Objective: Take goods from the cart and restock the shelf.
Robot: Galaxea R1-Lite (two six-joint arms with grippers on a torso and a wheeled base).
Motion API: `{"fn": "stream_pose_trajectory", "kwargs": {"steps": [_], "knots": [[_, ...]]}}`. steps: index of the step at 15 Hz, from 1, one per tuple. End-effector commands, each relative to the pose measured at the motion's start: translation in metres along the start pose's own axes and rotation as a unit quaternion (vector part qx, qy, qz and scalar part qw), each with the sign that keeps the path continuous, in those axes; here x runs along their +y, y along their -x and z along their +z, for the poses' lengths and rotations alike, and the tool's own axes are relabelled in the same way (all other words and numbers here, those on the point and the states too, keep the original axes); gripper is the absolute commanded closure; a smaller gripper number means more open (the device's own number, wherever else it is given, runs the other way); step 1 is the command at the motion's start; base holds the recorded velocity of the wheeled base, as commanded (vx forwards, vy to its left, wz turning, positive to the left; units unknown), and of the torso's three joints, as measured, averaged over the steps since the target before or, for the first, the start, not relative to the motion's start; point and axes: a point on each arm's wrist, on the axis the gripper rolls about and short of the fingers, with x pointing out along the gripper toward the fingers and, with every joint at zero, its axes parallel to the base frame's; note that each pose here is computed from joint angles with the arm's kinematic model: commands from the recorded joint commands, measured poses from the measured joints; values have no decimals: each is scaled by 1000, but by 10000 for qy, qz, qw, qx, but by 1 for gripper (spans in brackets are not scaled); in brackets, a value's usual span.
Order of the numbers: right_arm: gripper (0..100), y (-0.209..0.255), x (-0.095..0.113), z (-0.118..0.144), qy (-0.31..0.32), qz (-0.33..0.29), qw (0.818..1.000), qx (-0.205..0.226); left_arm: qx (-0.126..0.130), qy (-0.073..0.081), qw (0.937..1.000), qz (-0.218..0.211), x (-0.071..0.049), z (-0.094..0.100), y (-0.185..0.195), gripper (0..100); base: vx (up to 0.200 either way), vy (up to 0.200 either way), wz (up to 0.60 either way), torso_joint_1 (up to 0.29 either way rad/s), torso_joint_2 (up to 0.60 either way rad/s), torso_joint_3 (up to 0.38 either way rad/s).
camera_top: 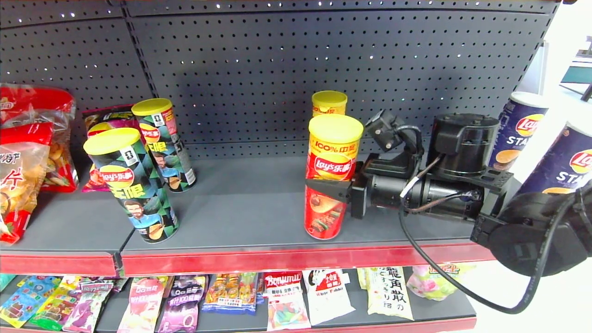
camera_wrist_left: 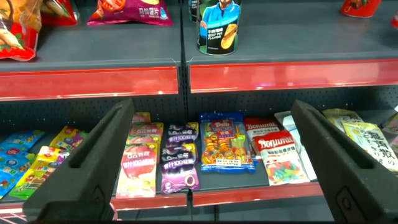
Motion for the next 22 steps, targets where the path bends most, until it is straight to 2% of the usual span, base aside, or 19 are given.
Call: {"fn": "stream_pose_trajectory", "kwargs": {"steps": [1,22], "knots": [[100,-3,0,-7,-1,9,10000,32,-1,1,10000,1,0,0,0,0,0,0,0,0,0,0],[100,-4,-2,-26,57,15,9996,286,-9,1,10000,1,0,0,0,0,0,0,0,0,0,0]]}}
